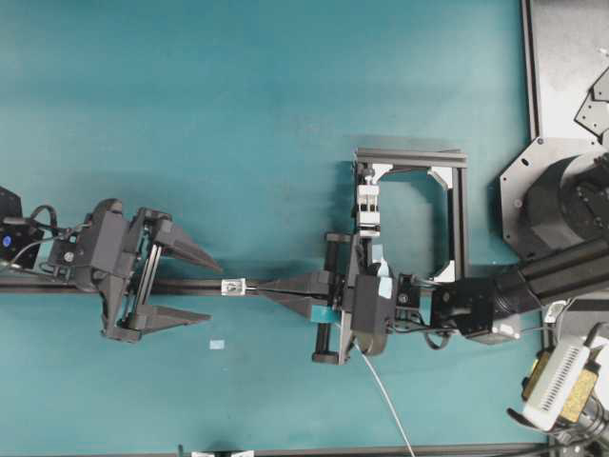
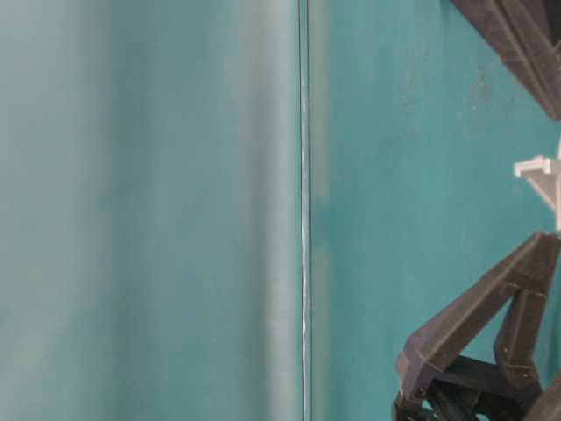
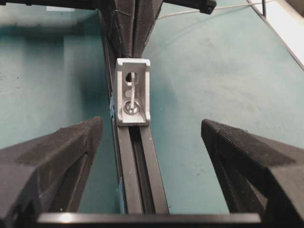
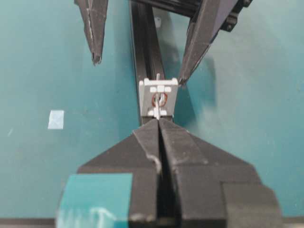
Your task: Insert the wire into the hole on the right side and pull it with the left arm.
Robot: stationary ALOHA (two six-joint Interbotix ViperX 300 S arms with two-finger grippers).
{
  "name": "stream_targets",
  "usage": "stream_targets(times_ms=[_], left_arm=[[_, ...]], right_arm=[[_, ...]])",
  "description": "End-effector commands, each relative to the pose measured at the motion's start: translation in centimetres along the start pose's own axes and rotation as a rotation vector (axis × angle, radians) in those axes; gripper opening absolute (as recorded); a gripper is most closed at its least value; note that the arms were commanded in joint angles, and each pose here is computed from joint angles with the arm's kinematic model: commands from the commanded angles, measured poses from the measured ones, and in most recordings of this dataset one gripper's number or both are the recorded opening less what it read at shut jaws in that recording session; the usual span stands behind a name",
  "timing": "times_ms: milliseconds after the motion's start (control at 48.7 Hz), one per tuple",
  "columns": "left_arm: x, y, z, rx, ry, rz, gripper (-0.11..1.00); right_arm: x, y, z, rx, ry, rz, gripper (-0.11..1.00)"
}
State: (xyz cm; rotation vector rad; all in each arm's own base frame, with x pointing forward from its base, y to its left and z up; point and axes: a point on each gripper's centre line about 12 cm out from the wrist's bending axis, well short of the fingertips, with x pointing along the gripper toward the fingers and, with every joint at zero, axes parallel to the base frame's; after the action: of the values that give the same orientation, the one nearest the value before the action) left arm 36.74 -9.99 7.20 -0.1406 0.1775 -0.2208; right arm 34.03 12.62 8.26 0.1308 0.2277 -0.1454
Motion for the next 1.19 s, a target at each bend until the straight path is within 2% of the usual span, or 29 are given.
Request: stream_targets(times_ms=[0,1170], left_arm=[[0.3,-0.4,1.7,0.000,-0.051,-0.014,0.58],[0.3,-1.0,1.8,0.000,-0.035,-0.026,0.57]], right_arm=[[0.3,0.3,1.0,0.015,-0.032,0.002,0.02],[1.5,0.6,1.2,0.008,-0.045,-0.006,0.02]])
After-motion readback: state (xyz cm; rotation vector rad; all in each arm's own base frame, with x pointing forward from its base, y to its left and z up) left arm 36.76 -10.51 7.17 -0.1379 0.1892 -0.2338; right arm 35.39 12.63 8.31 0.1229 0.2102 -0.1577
